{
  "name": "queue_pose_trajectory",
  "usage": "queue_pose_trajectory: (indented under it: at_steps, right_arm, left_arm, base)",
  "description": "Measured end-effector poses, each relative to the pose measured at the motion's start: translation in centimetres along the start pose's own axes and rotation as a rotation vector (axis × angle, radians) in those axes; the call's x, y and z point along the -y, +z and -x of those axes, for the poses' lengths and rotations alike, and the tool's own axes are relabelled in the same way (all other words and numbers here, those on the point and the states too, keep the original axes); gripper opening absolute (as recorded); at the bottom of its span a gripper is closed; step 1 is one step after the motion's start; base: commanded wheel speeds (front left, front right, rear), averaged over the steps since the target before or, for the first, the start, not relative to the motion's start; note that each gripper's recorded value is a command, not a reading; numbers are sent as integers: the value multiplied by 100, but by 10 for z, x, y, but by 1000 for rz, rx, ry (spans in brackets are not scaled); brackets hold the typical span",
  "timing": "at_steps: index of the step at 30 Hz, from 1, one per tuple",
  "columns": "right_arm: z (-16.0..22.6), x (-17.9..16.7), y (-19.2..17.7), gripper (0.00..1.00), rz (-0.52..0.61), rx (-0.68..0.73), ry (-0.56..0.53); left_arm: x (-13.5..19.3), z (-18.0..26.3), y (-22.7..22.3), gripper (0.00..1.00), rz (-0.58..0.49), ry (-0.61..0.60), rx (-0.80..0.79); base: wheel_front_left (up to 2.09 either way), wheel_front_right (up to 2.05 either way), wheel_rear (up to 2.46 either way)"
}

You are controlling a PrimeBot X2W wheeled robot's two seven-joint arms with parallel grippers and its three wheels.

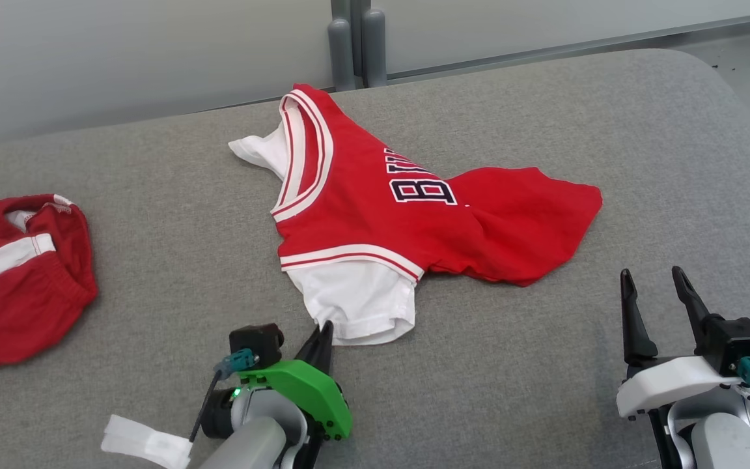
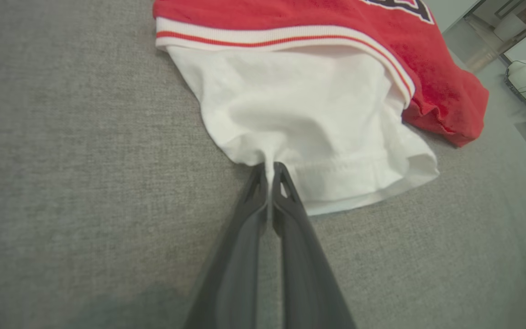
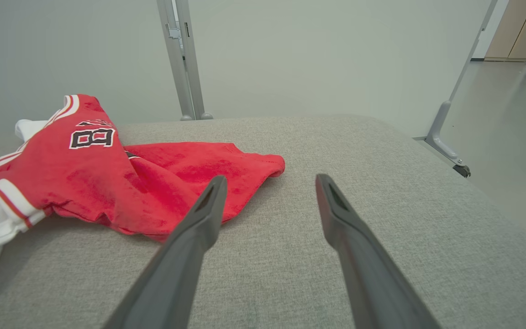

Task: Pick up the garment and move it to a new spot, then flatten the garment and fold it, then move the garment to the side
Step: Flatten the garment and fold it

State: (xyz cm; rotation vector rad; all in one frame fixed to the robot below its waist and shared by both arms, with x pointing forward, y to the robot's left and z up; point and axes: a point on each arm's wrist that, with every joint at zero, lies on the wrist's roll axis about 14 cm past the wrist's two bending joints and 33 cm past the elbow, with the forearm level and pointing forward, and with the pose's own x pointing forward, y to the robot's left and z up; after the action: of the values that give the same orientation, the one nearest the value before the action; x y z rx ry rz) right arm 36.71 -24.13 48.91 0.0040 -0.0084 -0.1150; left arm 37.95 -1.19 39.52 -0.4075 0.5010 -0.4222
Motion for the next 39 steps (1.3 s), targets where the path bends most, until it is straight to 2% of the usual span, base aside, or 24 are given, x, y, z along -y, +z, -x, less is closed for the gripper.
queue_pose_trajectory:
  at_steps: [7,12,17,22,31,32,33,34,39]
  right_arm:
    - [-5,-7,0,100,-7,4,20]
    - [-11,-19,-3,100,-14,-2,52]
    - [-16,-28,-7,100,-20,-15,76]
    - [-18,-31,-13,100,-23,-30,83]
    - [-11,-25,-37,100,-30,-108,64]
    - [-10,-25,-41,100,-33,-123,62]
    - [-8,-25,-46,100,-37,-138,60]
    - [-7,-25,-51,100,-39,-155,60]
    - [-4,-29,-67,100,-62,-210,62]
  left_arm:
    - [-54,19,69,0,6,133,217]
    - [-90,55,80,0,20,251,304]
    - [-111,81,65,0,52,337,303]
    - [-118,93,45,0,70,382,265]
    - [-119,100,21,0,93,401,203]
    - [-118,100,21,18,94,401,202]
    - [-118,100,21,62,96,401,204]
    - [-118,100,22,100,99,400,209]
    - [-114,98,42,100,87,387,272]
  base:
    - [0,0,0]
    - [0,0,0]
    - [0,0,0]
    - [0,0,0]
    - [0,0,0]
    - [0,0,0]
    - [0,0,0]
    - [0,0,0]
    - [0,0,0]
